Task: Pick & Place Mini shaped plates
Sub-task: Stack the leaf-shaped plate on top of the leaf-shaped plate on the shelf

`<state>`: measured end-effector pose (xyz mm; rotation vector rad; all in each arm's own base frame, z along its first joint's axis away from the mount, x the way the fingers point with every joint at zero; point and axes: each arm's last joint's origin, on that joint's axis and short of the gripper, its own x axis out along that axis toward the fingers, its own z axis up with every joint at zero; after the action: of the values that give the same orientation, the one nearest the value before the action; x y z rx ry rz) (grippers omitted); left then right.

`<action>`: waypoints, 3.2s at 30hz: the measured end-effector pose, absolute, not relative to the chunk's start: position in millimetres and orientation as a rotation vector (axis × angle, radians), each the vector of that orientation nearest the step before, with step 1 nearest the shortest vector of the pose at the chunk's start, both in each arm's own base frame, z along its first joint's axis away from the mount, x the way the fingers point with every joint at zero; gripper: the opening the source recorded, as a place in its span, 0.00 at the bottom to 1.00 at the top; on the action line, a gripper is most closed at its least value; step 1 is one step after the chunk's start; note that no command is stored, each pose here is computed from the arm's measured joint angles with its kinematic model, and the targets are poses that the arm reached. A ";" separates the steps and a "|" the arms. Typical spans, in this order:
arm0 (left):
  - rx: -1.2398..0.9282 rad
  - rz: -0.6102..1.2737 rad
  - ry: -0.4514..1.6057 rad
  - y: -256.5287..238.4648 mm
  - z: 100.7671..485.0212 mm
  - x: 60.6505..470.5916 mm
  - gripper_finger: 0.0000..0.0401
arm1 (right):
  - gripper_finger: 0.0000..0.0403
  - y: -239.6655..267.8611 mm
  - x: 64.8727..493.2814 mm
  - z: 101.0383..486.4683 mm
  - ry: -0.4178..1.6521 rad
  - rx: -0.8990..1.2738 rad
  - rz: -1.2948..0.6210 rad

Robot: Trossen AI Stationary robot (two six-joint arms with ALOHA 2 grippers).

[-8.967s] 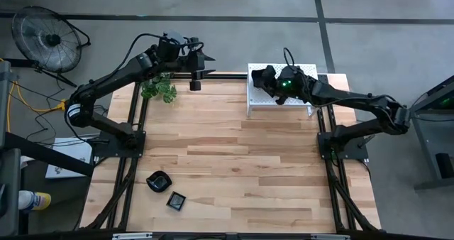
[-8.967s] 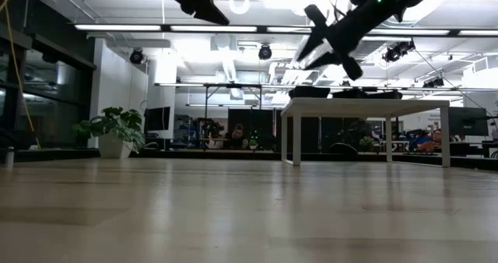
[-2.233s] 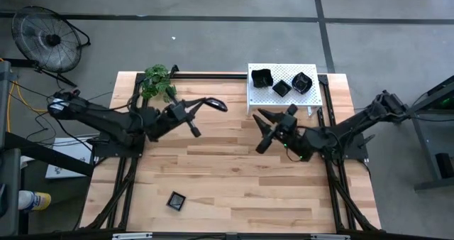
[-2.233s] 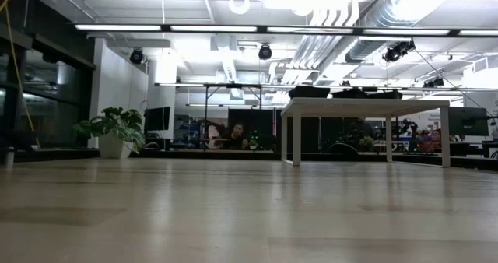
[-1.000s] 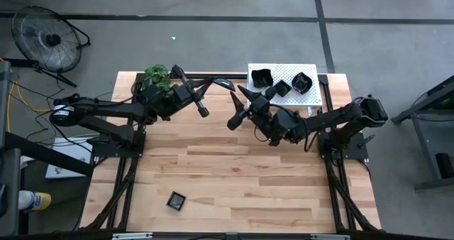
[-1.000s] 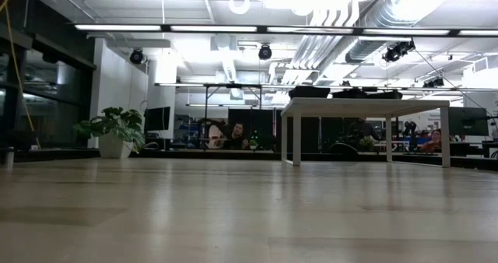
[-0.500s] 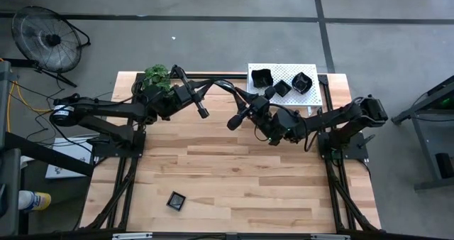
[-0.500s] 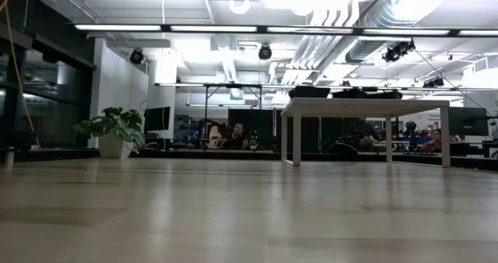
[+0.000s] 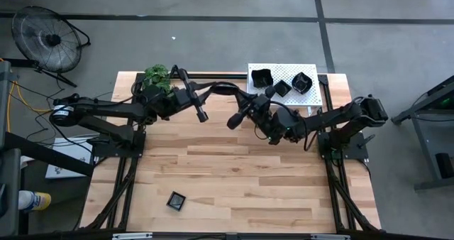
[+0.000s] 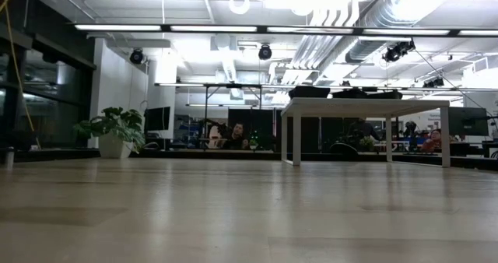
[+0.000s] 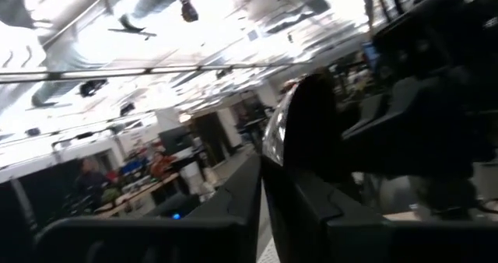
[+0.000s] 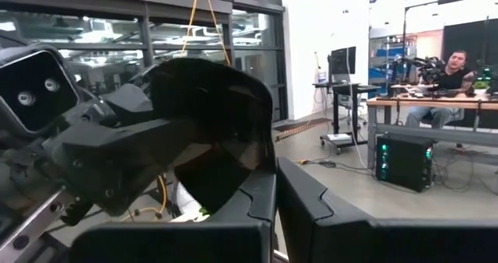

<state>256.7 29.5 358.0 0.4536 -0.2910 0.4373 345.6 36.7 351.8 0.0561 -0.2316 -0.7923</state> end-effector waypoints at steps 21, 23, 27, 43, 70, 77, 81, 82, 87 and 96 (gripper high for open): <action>0.642 0.521 -0.329 26.1 390.8 207.9 0.38 | 0.00 25.4 298.4 389.1 -0.206 0.148 -1.199; 0.649 0.533 -0.312 25.5 394.7 196.5 0.38 | 0.00 21.9 281.3 402.2 -0.182 0.149 -1.278; 0.672 0.520 -0.251 23.8 397.7 174.0 0.38 | 0.00 17.6 245.2 426.6 -0.117 0.140 -1.376; 0.658 0.587 -0.065 22.9 392.4 124.2 0.38 | 0.00 -11.7 161.5 468.4 -0.314 0.350 -1.440; 0.555 0.501 -0.073 21.4 387.8 128.2 0.38 | 0.00 13.7 100.9 484.6 -0.113 0.175 -1.144; 0.536 0.456 -0.086 21.3 386.3 140.7 0.38 | 0.00 24.8 97.5 489.3 -0.169 0.035 -0.920; 0.530 0.454 -0.085 22.0 384.9 149.6 0.38 | 0.00 26.4 100.2 489.9 -0.172 -0.037 -0.896; 0.528 0.453 -0.088 22.2 384.8 151.9 0.38 | 0.00 26.1 100.5 490.2 -0.176 -0.048 -0.894; 0.512 0.429 -0.114 22.4 384.1 163.5 0.38 | 0.00 24.6 101.2 491.7 -0.195 -0.100 -0.884; 0.507 0.433 -0.133 23.5 382.7 176.9 0.38 | 0.00 27.2 106.6 521.4 -0.155 -0.236 -0.836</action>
<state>176.9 23.5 382.7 0.5072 -0.1329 0.4330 106.6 27.2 521.4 -0.2363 -0.1547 -0.8365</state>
